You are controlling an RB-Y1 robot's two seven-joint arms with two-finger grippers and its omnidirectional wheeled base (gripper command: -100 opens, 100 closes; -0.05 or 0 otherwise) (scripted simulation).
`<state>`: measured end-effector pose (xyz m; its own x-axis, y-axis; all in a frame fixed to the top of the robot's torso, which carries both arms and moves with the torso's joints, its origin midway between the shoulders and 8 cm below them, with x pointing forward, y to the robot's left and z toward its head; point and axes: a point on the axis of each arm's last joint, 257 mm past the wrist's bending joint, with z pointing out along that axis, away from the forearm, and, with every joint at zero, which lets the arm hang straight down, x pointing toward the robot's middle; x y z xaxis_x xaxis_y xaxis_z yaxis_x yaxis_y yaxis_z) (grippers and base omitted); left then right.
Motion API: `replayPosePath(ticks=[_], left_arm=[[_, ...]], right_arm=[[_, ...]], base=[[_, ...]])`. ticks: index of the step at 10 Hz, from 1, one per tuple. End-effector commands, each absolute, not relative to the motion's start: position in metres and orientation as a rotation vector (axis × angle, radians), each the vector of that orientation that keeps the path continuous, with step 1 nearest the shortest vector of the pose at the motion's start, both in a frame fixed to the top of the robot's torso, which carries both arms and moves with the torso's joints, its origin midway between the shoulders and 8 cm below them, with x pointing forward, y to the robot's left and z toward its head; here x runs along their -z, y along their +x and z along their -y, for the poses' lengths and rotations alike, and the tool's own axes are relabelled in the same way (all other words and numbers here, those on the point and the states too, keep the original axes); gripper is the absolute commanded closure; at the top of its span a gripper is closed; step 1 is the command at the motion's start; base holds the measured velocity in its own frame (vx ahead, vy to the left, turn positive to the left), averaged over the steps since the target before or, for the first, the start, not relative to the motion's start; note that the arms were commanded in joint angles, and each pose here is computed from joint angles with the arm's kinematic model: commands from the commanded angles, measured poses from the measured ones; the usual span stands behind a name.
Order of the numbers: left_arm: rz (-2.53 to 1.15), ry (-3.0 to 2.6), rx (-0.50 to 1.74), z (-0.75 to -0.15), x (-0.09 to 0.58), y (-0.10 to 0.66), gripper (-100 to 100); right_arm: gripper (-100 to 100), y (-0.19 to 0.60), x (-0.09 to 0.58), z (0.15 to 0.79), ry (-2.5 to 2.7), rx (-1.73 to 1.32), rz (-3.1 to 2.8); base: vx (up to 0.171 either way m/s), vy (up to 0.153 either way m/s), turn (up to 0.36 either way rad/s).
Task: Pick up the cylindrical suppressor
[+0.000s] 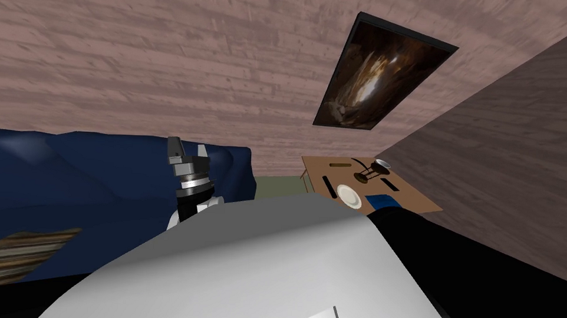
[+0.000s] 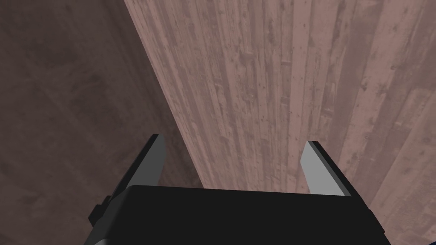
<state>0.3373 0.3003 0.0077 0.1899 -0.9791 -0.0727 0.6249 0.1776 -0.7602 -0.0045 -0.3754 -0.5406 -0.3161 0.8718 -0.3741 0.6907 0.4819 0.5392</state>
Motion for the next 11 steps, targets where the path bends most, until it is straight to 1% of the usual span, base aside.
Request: replayPosePath(ticks=[1,4,6,7,11], left_arm=[[-0.649,-0.672,1.255,-0.300,-0.008,0.337,0],[-0.649,-0.672,1.255,-0.300,-0.008,0.337,0],[-0.649,-0.672,1.255,-0.300,-0.008,0.337,0],[-0.649,-0.672,1.255,-0.300,-0.008,0.337,0],[-0.649,-0.672,1.255,-0.300,-0.008,0.337,0]], right_arm=[[-100,-0.043,0.545,0.389,1.268,-0.282,-2.205],[-100,-0.103,0.548,0.409,1.231,-0.147,-2.363],[-100,-0.103,0.548,0.409,1.231,-0.147,-2.363],[-100,-0.142,0.546,0.423,1.199,-0.060,-2.463],[-100,-0.221,0.532,0.451,1.104,0.124,-2.674]], base=[[0.196,-0.134,-0.049],[0.153,-0.096,-0.011],[0.044,-0.024,0.002],[0.095,-0.037,-0.013],[0.177,-0.060,0.016]])
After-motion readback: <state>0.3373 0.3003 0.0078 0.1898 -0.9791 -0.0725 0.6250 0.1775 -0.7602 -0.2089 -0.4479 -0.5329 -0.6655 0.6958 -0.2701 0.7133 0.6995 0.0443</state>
